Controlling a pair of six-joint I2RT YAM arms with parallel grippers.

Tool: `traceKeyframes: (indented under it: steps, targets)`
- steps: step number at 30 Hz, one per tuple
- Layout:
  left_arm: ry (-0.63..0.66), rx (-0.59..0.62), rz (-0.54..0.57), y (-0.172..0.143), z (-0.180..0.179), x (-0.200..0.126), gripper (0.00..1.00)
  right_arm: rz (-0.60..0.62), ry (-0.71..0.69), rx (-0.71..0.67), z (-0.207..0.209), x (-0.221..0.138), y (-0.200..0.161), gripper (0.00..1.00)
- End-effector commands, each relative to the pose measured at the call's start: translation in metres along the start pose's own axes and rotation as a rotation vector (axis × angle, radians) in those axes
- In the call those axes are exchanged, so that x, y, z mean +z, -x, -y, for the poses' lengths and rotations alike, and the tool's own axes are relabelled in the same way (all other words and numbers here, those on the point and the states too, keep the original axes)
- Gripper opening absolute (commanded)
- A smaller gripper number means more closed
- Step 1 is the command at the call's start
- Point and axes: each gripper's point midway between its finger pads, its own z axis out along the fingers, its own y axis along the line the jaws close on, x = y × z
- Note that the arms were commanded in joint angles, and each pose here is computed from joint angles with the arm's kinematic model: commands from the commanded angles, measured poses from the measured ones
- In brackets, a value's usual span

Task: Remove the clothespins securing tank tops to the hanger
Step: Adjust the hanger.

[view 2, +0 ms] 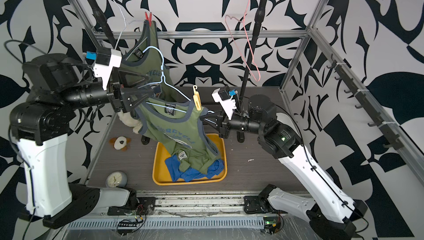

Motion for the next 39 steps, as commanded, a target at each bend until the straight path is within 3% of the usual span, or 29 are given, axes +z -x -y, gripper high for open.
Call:
traceKeyframes:
  steps: [1, 10, 21, 26, 30, 39]
  targets:
    - [-0.063, -0.008, 0.033, 0.012, 0.009, 0.000, 0.73, 0.086, 0.062, -0.107, -0.017, -0.006, 0.025, 0.00]
    - [-0.117, -0.031, 0.046, 0.017, 0.011, 0.004, 0.73, 0.065, 0.091, -0.118, -0.018, 0.000, 0.022, 0.00]
    - [-0.170, -0.081, 0.036, 0.012, 0.012, 0.008, 0.52, 0.076, 0.123, -0.121, -0.021, 0.002, 0.021, 0.00]
    - [-0.157, -0.088, 0.029, 0.007, 0.009, 0.010, 0.51, 0.086, 0.147, -0.129, -0.028, -0.001, 0.024, 0.00]
    - [-0.164, -0.094, 0.028, 0.007, 0.009, 0.010, 0.29, 0.084, 0.151, -0.129, -0.029, -0.001, 0.023, 0.00]
    - [-0.206, -0.122, 0.036, 0.009, 0.017, 0.008, 0.02, 0.078, 0.154, -0.124, -0.028, 0.002, 0.021, 0.00]
